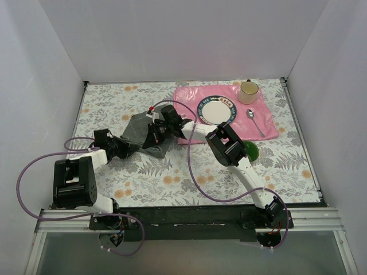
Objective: Fold the napkin, place the utensils inside, and roll it up
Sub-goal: Roll the napkin with the utensil
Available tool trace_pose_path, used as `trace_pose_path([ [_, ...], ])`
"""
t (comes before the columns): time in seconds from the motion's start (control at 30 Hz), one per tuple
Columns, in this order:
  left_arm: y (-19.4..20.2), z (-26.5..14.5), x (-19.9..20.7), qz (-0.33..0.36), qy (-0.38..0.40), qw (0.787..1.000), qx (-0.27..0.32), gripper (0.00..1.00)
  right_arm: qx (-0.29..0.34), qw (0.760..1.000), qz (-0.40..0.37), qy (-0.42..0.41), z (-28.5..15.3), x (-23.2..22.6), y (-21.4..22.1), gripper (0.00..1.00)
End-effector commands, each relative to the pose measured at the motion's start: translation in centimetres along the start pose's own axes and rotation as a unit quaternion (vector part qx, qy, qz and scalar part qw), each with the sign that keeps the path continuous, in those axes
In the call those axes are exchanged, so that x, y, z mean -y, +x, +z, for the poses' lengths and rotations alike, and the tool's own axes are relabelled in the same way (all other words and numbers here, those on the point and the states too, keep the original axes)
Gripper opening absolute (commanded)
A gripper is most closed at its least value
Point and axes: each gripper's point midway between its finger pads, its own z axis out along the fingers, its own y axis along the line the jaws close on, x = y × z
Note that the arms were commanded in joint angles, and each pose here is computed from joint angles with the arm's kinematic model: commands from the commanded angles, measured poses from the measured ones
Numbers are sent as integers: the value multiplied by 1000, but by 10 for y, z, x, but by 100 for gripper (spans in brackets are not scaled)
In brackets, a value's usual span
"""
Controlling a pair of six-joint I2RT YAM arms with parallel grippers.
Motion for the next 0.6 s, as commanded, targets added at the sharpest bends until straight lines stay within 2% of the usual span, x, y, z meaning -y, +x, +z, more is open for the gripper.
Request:
trace_pose_path([
  [0.0,-10,3,23,18,28,999,16,0,-7,998,18,62,-1,45,14,1],
  [0.57,-29,24,8,20,-11,999,38,0,-19,997,4,71,-4,37,10,1],
])
